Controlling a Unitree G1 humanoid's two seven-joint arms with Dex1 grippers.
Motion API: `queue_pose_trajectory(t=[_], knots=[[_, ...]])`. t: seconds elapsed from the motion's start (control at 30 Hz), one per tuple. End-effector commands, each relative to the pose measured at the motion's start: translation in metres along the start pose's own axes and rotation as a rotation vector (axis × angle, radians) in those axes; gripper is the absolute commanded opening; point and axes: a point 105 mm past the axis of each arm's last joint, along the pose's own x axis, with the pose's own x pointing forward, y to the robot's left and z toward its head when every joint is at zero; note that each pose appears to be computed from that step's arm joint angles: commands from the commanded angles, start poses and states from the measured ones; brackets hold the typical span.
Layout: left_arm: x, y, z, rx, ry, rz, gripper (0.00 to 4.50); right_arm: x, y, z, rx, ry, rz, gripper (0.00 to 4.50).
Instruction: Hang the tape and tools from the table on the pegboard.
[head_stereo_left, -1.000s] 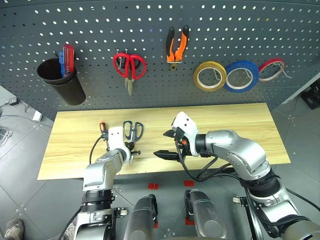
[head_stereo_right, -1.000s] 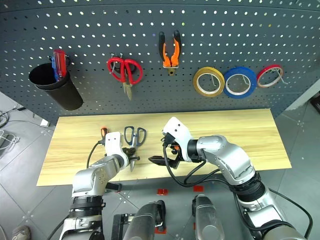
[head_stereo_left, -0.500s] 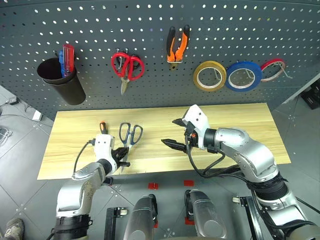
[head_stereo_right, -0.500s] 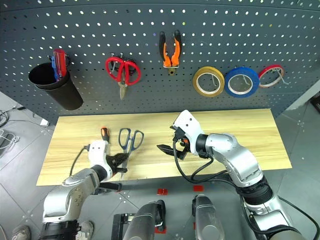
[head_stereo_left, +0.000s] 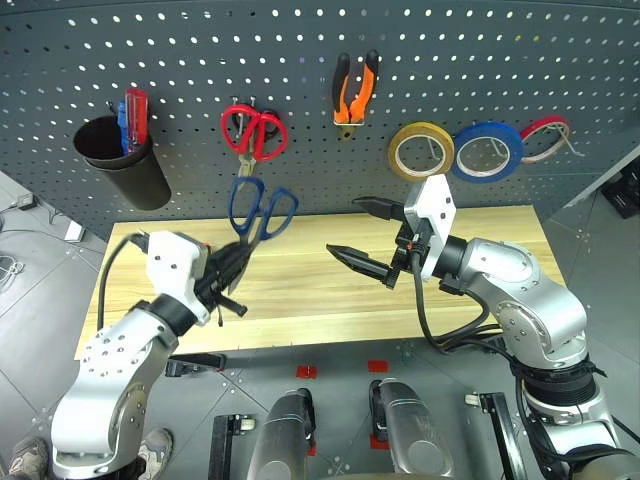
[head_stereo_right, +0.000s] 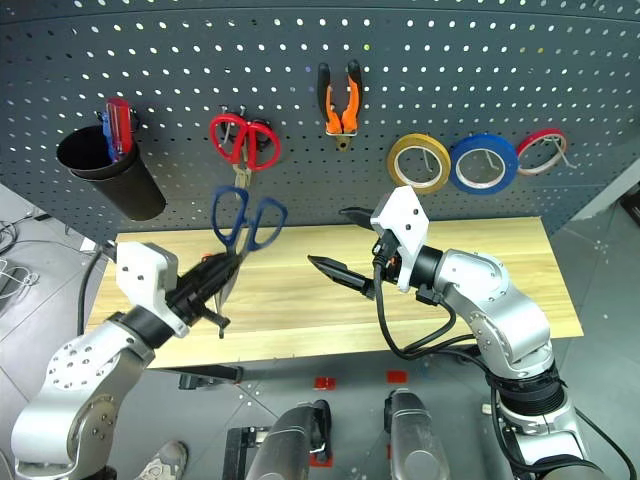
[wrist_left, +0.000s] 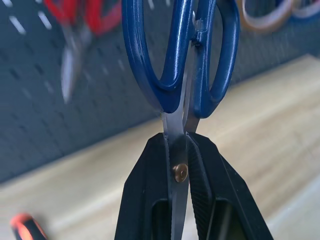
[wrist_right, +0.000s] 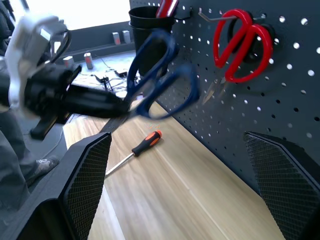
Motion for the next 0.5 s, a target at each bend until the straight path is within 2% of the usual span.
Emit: queue_pose_trajectory(t=[0.03,0.3,0.5], knots=[[0.008,0.01,0.022,0.018,-0.076,0.014,0.22,0.003,-0.002,0.016,-0.054,-0.057,-0.007,4.5],[0.037,0.028,0.026,-0.015,-0.097,0.015,0.22,0.009,-0.002,0.021,-0.072,-0.076,0.006,4.5],[0.055,0.027,0.022,-0.054,-0.111,-0.002,0.2,0.012,-0.003,0.022,-0.081,-0.08,0.001,4.5]])
